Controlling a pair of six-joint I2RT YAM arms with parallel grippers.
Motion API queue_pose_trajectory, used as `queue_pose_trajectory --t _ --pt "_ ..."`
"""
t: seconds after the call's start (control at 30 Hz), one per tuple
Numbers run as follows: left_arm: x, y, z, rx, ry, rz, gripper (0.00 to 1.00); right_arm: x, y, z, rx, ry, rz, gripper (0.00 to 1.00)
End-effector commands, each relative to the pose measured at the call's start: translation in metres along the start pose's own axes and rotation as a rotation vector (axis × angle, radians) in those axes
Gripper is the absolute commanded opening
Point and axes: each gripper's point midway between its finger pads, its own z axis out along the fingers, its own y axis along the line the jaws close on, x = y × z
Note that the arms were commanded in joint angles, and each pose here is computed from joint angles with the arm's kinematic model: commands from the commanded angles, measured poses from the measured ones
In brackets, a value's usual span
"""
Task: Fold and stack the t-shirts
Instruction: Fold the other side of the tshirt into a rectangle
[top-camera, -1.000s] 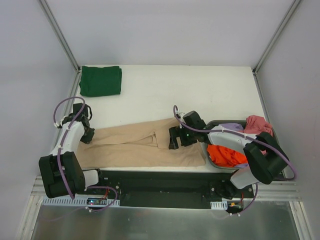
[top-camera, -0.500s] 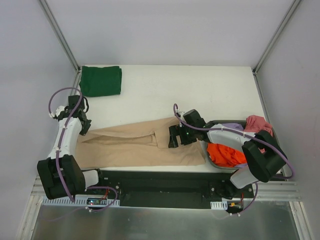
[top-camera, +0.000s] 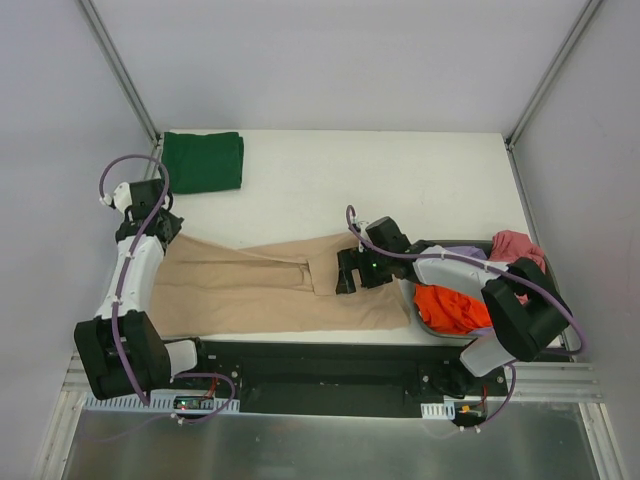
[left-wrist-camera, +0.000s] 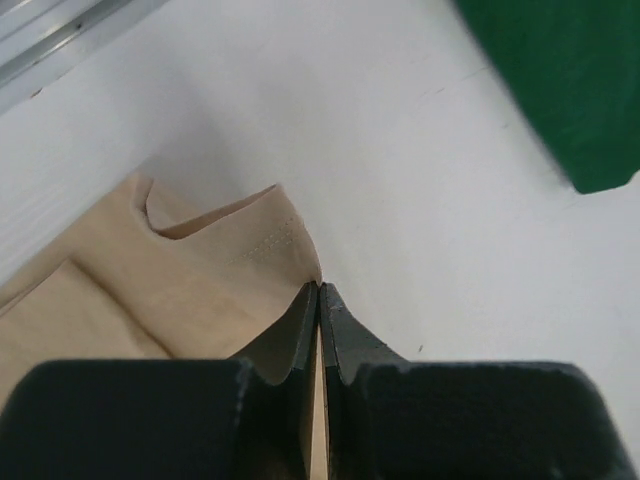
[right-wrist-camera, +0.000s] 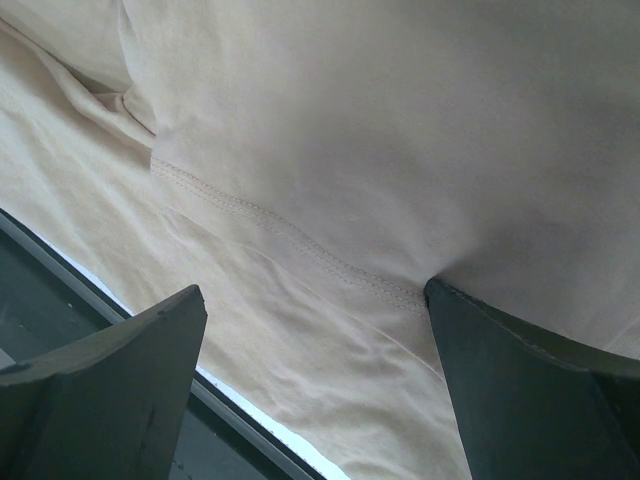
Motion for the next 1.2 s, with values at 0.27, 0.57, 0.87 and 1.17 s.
queue_pose_trajectory --t 0.27,0.57,0.87,1.17 --pt "-0.001 0.029 0.006 -0.054 -0.118 0.029 0.0 0.049 -0.029 0.011 0.091 0.169 0.036 0.96" --pt "0.024 0.08 -0.012 -0.144 -0.167 -0.057 0.0 0.049 -0.028 0.01 0.086 0.167 0.038 0.96" --pt "0.053 0.106 -0.007 -0.193 -0.13 -0.083 0.0 0.048 -0.027 0.007 0.087 0.164 0.037 0.96" --pt "0.043 0.143 -0.033 -0.48 -0.137 -0.137 0.87 0.04 -0.023 0.0 0.08 0.123 0.019 0.96"
